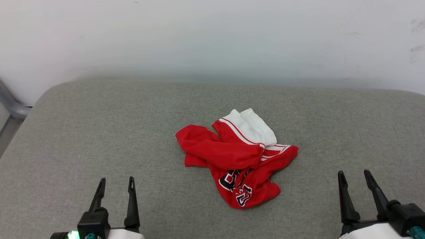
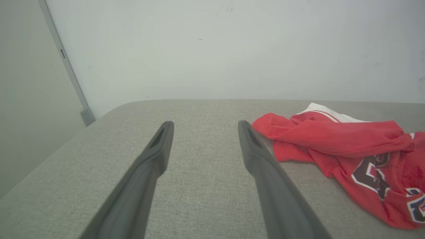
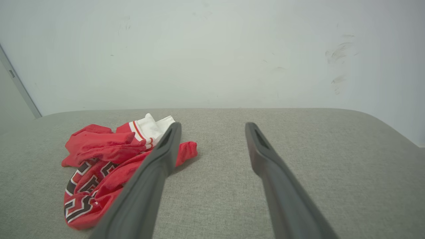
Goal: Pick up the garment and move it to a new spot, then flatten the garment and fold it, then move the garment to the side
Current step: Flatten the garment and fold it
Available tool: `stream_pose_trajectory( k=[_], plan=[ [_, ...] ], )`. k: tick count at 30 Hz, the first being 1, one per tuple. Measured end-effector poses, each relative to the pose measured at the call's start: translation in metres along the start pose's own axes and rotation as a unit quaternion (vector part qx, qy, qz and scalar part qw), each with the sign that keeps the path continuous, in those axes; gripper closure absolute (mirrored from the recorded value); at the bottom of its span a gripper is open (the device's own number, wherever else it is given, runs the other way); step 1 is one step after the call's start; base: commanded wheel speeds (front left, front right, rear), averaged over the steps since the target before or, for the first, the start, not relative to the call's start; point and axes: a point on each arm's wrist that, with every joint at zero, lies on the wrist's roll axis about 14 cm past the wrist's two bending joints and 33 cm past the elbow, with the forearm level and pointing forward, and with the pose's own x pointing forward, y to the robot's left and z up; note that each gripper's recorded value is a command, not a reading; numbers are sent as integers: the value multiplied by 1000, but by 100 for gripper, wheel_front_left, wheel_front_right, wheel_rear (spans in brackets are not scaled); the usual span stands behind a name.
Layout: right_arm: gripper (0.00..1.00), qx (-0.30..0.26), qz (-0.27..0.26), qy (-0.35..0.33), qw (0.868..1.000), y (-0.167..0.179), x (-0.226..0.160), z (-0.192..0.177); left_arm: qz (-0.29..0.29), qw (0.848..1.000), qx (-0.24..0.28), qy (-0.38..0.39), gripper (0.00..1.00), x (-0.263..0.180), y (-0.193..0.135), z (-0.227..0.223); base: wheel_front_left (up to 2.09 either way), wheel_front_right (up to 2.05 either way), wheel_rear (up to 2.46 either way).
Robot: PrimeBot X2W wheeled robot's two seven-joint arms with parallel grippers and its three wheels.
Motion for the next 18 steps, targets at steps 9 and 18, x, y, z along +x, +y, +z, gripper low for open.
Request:
stream_pose_trajectory(
  k=[9,18],
  plan=[
    [0,-1,-1,0,1000,-1,0,0,-1,1000,-1,3,0,-1,0,-2,0,0,0],
    [0,-13,-1,-33,999,-3,16,20,1,1000,-1,4,0,-1,1,-3,0,0,0]
  ],
)
